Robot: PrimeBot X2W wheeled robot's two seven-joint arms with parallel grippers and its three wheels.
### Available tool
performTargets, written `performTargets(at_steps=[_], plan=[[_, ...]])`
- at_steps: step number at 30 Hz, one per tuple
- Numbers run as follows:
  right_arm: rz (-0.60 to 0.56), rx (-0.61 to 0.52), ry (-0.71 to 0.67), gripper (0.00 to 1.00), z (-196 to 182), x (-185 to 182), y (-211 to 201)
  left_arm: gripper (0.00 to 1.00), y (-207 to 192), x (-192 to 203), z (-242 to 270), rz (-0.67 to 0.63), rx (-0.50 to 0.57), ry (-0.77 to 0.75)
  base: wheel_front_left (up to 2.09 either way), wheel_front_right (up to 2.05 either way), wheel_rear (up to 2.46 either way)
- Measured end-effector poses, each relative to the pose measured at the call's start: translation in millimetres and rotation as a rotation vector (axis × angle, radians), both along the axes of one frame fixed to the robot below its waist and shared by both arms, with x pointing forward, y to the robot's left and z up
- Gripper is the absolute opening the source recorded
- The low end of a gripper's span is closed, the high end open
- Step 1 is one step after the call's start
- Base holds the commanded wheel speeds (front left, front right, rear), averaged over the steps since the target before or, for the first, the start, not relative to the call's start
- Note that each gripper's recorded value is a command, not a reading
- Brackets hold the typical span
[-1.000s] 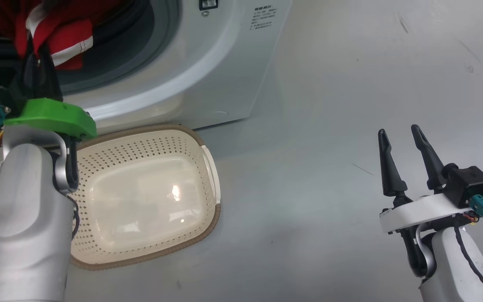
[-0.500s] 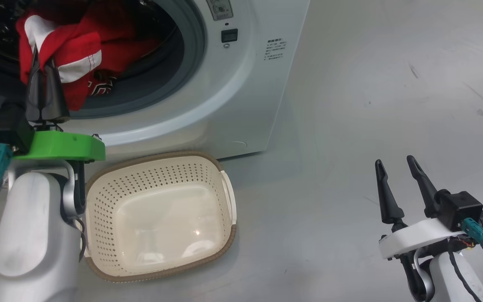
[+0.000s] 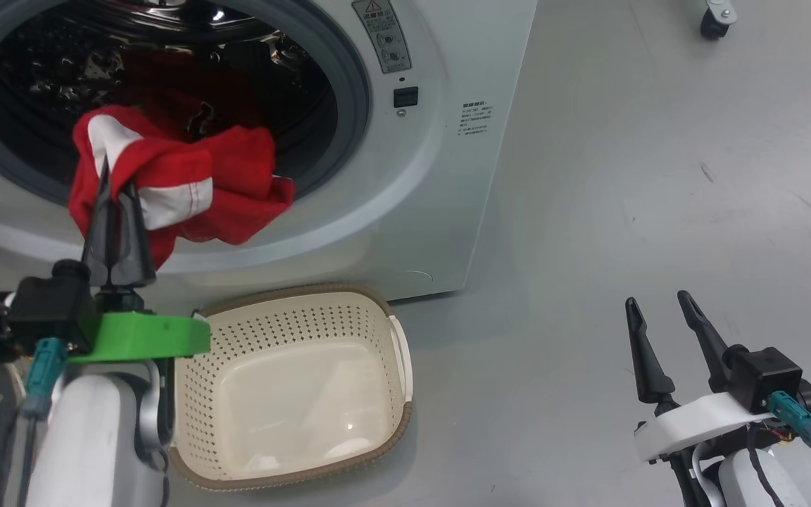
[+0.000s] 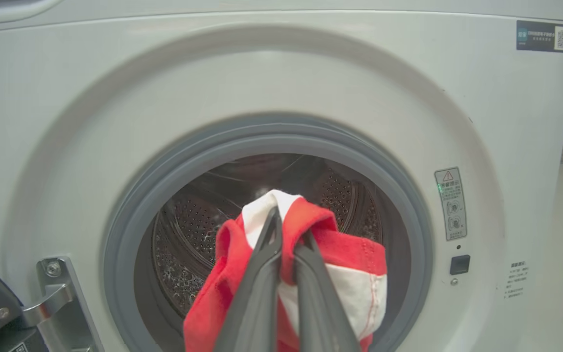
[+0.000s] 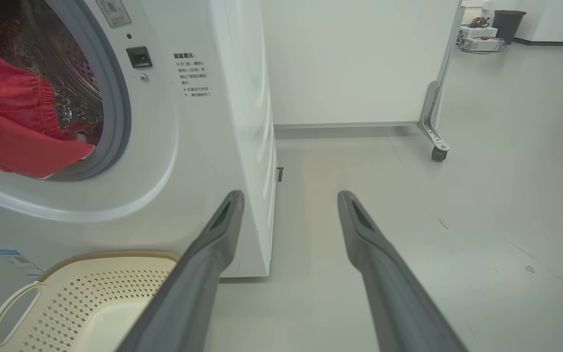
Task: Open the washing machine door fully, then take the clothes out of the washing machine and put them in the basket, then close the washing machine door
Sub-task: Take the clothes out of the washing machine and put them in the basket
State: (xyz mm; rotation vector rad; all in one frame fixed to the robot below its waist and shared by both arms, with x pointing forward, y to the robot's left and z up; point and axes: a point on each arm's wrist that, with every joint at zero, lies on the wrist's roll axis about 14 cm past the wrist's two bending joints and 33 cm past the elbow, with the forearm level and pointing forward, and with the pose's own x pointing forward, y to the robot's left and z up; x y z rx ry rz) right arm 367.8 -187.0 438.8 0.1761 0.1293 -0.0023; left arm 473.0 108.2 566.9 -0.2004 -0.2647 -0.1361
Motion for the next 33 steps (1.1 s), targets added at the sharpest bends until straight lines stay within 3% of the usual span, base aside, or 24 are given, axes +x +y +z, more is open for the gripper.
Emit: performTargets(at_steps=[12, 26, 33], plan=[[0.013, 0.002, 0.016, 1.0, -6, 4, 4, 0.0, -28, -42, -109, -0.099, -0.027, 0.375, 0.0, 0.0, 0.0], [0.005, 0.001, 0.047, 1.0, -19, 16, 2, 0.0, -31, -61, -206, -0.109, -0.03, 0.693, 0.0, 0.0, 0.0], [-0.012, -0.005, 0.056, 1.0, -24, 25, -5, 0.0, -37, -47, -241, -0.113, -0.011, 0.789, 0.0, 0.0, 0.0]])
